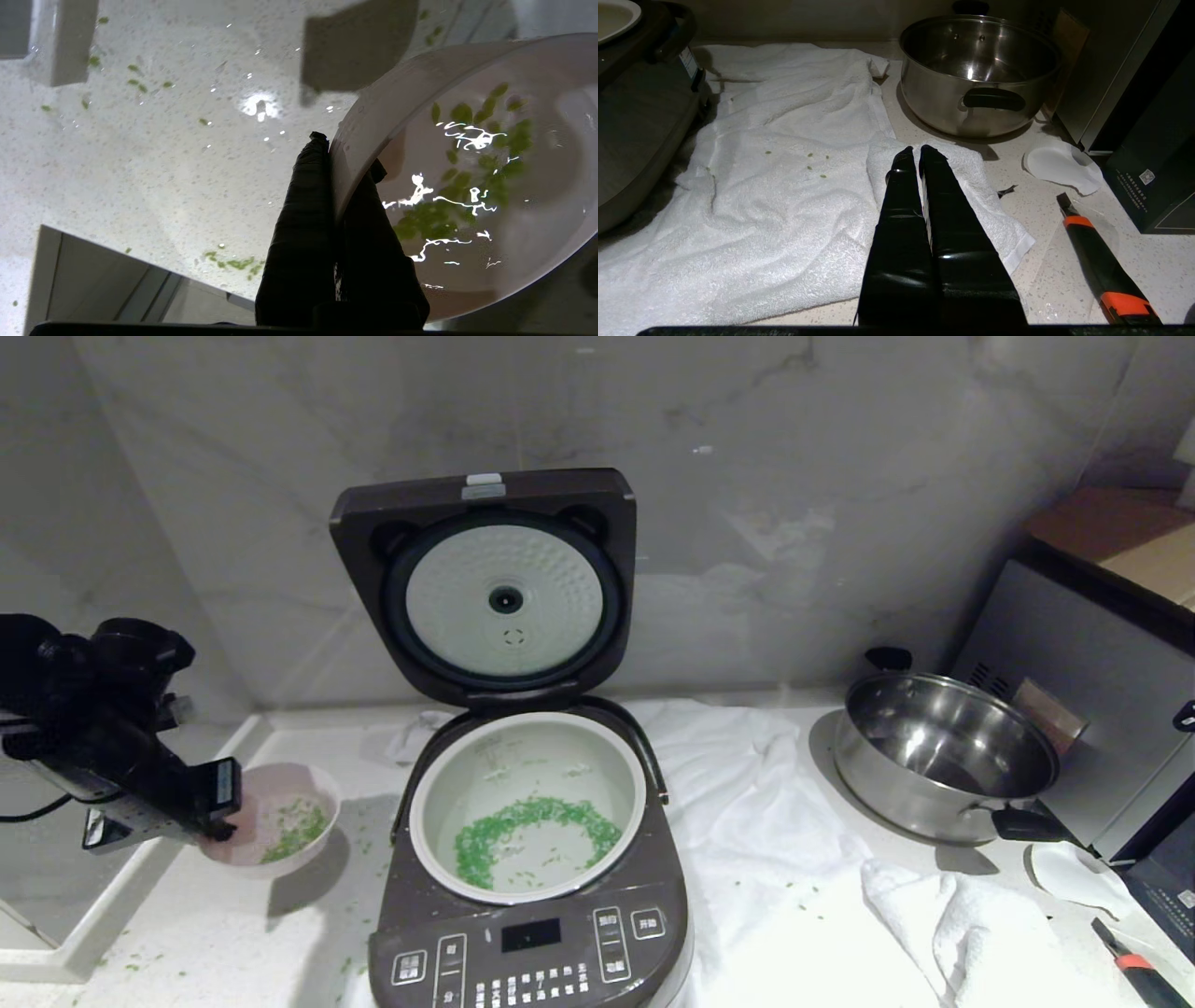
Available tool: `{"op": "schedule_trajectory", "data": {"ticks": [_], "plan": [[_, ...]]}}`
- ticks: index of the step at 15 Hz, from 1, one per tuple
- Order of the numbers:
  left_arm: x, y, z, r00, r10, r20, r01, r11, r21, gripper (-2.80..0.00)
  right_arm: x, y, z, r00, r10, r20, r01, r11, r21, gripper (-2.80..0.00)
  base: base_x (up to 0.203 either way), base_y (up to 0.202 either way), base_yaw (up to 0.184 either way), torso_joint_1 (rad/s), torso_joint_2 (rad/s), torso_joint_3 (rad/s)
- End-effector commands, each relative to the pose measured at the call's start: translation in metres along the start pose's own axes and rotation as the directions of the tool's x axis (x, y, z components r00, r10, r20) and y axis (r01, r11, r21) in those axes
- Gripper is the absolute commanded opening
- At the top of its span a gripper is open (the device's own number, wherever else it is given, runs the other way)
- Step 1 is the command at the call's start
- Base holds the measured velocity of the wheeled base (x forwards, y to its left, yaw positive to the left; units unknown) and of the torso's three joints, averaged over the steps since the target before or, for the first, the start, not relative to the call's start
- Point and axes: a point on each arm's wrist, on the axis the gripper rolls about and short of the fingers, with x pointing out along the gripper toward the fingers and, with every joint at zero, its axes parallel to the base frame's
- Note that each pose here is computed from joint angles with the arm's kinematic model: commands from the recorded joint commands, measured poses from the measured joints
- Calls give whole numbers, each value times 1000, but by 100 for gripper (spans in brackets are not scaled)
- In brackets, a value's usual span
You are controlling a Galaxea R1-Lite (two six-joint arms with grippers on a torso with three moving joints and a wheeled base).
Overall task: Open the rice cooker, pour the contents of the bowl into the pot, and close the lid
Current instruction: Pour the water from the bowl into the rice cooker
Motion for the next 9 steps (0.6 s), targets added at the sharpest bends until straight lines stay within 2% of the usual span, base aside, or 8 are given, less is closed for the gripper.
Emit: {"op": "schedule_trajectory", "data": {"ticks": [1,5,9], "plan": [[-4,-16,12,999,-22,24,21,1000,11,-280,0,0,0,1000,2,0,-2,1000,0,-280,0,0,0,0,0,0],[-21,-32,29,998,-44,47,44,999,2,-280,0,0,0,1000,2,0,-2,1000,0,-280,0,0,0,0,0,0],[-33,-47,33,996,-70,63,69,998,11,-280,0,0,0,1000,2,0,-2,1000,0,-280,0,0,0,0,0,0]]}}
